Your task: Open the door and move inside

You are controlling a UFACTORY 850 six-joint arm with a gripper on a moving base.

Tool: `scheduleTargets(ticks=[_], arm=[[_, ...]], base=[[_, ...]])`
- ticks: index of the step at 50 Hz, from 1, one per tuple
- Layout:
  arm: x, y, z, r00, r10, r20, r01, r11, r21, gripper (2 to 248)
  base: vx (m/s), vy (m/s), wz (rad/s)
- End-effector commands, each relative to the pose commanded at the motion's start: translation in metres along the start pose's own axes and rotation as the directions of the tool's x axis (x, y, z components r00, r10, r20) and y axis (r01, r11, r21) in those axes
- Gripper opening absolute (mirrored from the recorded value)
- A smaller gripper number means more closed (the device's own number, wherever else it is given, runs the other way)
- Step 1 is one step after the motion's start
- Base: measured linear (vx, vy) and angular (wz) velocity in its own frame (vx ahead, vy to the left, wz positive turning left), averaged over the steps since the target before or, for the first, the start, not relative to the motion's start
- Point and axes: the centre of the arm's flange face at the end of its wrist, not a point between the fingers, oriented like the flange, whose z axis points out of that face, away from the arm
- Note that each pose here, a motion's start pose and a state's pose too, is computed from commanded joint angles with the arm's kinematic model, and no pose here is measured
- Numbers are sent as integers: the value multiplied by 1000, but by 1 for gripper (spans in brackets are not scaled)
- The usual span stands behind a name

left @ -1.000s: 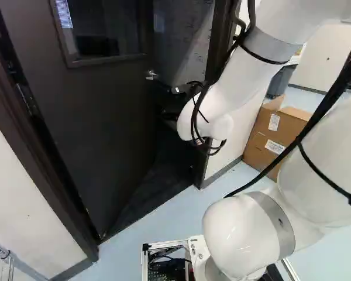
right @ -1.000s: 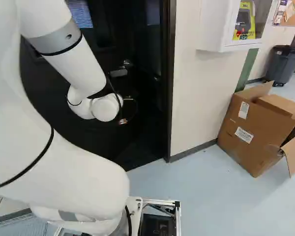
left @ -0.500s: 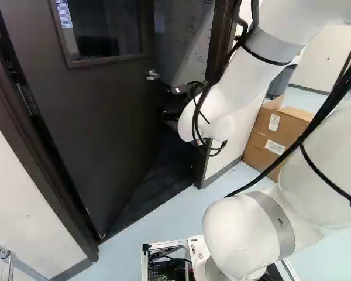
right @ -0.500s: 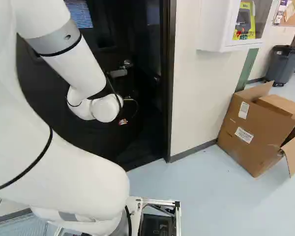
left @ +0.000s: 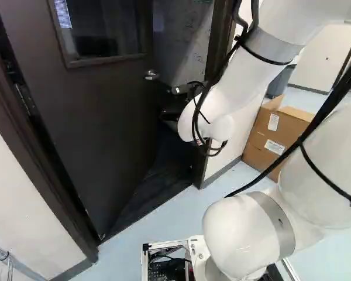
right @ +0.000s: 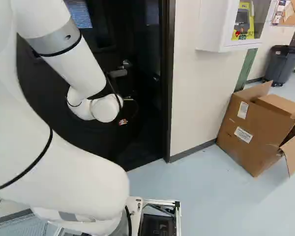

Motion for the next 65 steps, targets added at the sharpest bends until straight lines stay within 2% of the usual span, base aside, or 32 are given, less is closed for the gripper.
scheduleTargets(ticks=[13,48,65], arm=[[0,0,0,1000,0,0,0,1000,0,247],[0,0,0,1000,0,0,0,1000,0,247],[0,0,0,1000,0,0,0,1000,0,247]], base=[[41,18,-4],[59,57,127],[37,25,7]])
